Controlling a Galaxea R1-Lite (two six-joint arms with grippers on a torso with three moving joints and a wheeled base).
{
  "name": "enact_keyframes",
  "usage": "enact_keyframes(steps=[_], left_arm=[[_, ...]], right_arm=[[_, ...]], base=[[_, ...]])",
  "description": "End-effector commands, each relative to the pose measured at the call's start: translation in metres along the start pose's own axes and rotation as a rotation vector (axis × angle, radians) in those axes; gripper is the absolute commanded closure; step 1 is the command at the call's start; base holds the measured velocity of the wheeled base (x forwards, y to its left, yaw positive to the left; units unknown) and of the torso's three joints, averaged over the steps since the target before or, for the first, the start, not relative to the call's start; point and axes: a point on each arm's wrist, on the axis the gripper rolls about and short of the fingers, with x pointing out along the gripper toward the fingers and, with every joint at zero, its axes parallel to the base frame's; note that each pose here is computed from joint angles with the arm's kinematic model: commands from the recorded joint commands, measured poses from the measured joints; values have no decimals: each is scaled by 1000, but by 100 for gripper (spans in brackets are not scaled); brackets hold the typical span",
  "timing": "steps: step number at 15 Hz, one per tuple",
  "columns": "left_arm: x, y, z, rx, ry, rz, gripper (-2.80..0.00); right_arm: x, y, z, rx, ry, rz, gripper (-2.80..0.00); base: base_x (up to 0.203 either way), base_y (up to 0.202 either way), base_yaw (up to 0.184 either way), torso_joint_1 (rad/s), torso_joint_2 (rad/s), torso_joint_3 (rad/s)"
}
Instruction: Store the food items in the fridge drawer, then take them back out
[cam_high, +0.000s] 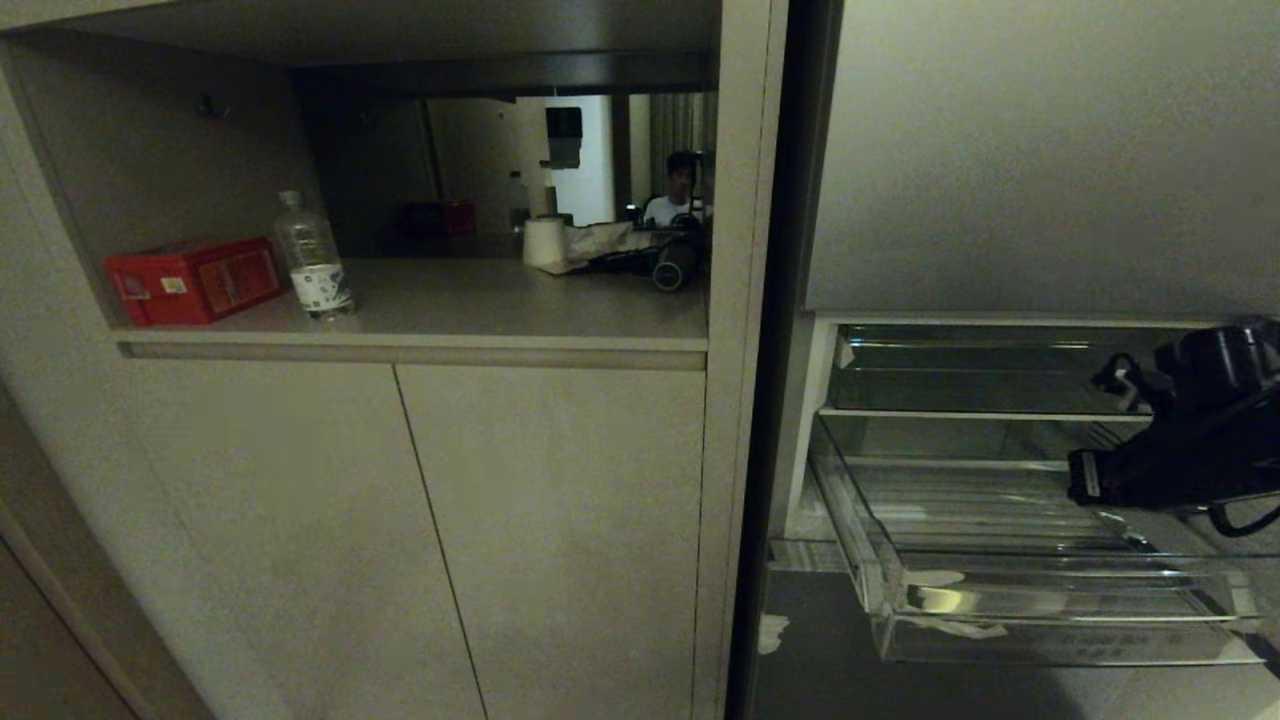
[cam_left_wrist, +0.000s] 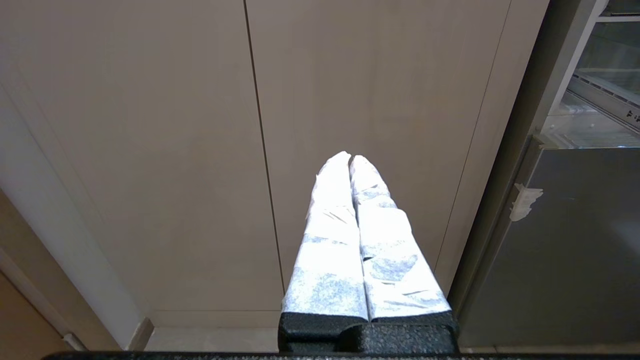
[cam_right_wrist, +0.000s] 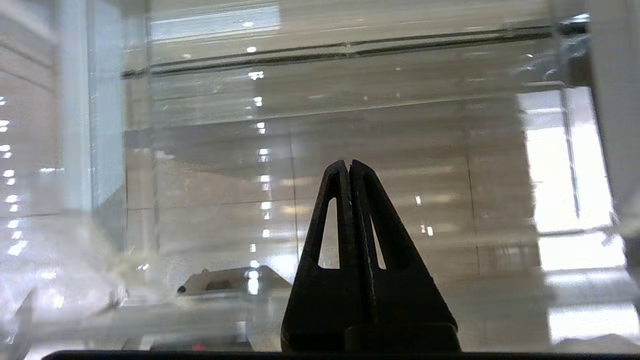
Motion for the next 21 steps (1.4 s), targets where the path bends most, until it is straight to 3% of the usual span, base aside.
enact_keyframes(steps=[1,5,9,12,14,18,21], left_arm=[[0,0,0,0,2,0,0],[0,0,0,0,2,0,0],[0,0,0,0,2,0,0],[0,0,0,0,2,0,0],[0,0,0,0,2,0,0],[0,0,0,0,2,0,0],[0,0,0,0,2,0,0]], right_arm=[[-45,3,-6,-11,-81,-1,0],[-123,7,-45,-31,-213,-3,0],[-198,14,-105,-72,-444,65,0],[-231,18,-160,-103,-615,100,0],[-236,19,-194,-116,-681,99,0],[-214,16,-245,-156,-686,97,0],[-198,12,-281,-206,-754,72,0]], base=[[0,0,0,0,0,0],[0,0,0,0,0,0],[0,0,0,0,0,0],[0,0,0,0,0,0],[0,0,0,0,0,0],[0,0,0,0,0,0],[0,0,0,0,0,0]])
